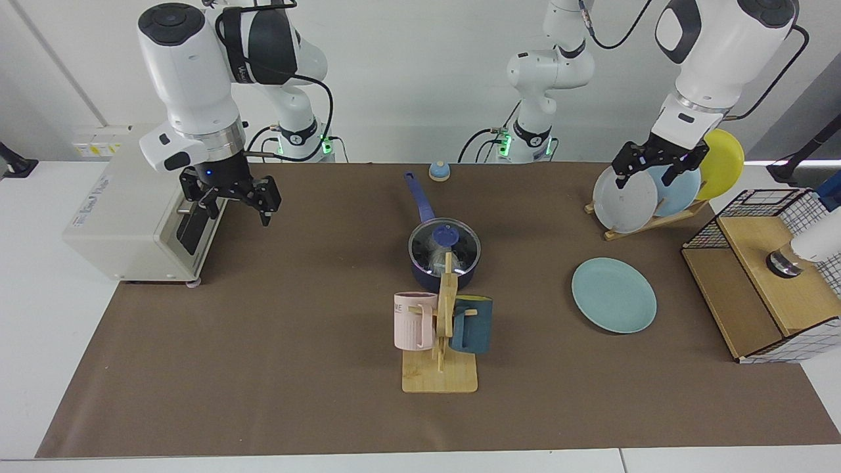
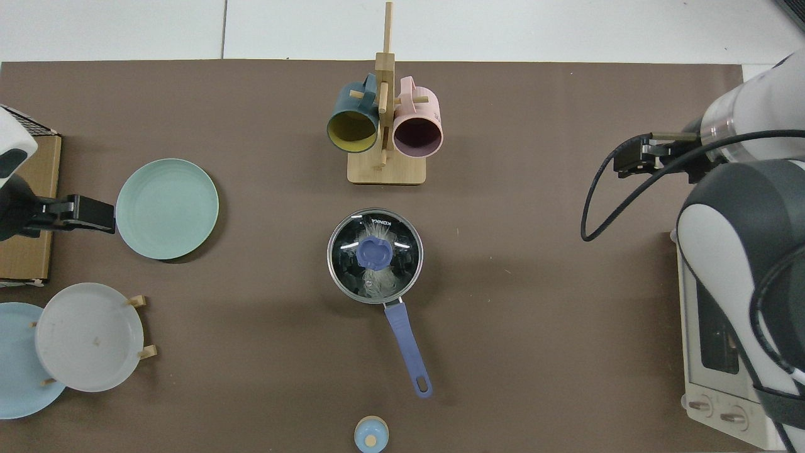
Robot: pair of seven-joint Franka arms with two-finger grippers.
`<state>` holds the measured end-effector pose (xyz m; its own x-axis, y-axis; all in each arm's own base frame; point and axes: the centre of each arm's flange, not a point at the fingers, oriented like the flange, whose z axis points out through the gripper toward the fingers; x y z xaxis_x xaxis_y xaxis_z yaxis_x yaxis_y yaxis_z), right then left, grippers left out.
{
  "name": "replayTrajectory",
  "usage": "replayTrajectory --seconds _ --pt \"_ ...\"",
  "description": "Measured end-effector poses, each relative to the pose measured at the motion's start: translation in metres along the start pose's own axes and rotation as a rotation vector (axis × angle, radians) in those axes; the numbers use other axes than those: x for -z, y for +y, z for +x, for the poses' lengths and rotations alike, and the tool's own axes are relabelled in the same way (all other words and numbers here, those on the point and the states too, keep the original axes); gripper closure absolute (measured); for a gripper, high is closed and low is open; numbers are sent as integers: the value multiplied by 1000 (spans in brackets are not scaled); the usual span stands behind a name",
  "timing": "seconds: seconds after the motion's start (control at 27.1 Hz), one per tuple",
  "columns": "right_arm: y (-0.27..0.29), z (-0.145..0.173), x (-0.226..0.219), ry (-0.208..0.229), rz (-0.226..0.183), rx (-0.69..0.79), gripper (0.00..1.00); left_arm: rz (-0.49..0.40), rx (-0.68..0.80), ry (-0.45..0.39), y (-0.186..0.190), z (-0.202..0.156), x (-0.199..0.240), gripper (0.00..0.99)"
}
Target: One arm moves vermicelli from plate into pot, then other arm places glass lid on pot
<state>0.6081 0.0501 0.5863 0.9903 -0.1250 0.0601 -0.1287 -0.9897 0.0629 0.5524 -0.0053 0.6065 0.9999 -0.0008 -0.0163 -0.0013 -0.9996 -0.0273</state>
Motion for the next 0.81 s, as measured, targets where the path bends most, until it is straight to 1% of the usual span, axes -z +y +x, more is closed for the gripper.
replayTrajectory --seconds 0.11,0.22,0.41,0.59,0.81 --pt "12 -12 -2 -19 7 15 13 0 0 1 0 0 0 0" --pt "18 -24 -1 -27 9 23 9 0 0 2 0 0 0 0" --pt "20 -46 4 -32 4 27 9 0 2 3 -1 0 0 0" --pt "22 -64 -3 -55 -4 30 4 0 3 3 -1 0 0 0" --pt "23 -72 -7 -64 -7 35 9 0 3 4 -1 0 0 0"
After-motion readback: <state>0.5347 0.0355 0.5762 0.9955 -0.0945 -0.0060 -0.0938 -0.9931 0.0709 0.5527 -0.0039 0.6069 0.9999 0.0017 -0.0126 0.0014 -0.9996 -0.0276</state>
